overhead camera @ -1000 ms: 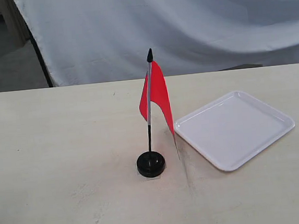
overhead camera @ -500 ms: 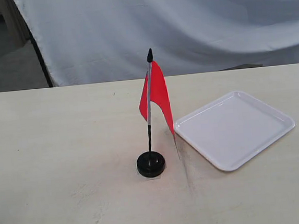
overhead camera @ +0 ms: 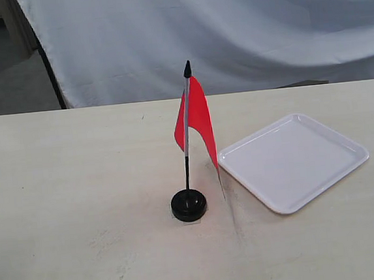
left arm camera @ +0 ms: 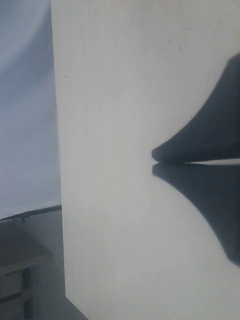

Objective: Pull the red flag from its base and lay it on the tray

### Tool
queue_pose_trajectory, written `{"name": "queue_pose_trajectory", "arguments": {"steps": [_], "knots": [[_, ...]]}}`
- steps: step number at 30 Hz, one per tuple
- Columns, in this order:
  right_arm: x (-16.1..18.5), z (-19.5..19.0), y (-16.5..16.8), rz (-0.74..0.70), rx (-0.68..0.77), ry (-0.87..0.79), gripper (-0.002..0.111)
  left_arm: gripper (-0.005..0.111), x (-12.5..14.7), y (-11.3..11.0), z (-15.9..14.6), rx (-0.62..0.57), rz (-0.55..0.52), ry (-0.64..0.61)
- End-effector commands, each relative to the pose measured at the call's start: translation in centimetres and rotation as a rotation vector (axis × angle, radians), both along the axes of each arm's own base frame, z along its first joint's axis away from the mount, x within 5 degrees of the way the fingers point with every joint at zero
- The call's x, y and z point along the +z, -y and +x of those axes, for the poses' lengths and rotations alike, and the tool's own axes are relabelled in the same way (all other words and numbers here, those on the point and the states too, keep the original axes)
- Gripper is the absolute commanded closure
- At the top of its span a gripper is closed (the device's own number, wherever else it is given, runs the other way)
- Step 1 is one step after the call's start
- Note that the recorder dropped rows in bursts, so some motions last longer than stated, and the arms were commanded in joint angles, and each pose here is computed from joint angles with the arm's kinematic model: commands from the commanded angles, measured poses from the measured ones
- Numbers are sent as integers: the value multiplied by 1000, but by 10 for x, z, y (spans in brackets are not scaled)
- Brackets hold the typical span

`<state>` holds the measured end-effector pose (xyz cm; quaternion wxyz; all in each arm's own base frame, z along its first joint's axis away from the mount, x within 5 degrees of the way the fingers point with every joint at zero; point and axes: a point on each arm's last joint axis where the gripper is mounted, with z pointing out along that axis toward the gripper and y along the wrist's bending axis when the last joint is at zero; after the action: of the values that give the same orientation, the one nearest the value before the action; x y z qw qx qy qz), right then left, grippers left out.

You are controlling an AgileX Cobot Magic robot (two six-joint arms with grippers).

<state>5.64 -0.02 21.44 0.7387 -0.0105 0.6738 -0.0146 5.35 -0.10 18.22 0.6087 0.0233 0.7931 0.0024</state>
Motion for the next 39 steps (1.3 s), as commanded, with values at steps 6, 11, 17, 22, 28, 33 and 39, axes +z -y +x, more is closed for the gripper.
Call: {"name": "queue_pose_trajectory", "arguments": {"steps": [6,11,17,22,28,33,39], "knots": [[42,-16,5,61,-40,505,109,107,0,0,0,4,-4,6],[54,-19,5,79,-36,522,109,107,0,0,0,4,-4,6],[84,-27,4,24,-36,493,109,107,0,0,0,4,-4,6],[105,-33,3,-45,-58,523,109,107,0,0,0,4,-4,6],[126,-9,3,-48,-56,437,109,107,0,0,0,4,-4,6],[141,21,4,-51,-55,349,109,107,0,0,0,4,-4,6],[125,70,4,-74,-56,158,109,107,0,0,0,4,-4,6]]}}
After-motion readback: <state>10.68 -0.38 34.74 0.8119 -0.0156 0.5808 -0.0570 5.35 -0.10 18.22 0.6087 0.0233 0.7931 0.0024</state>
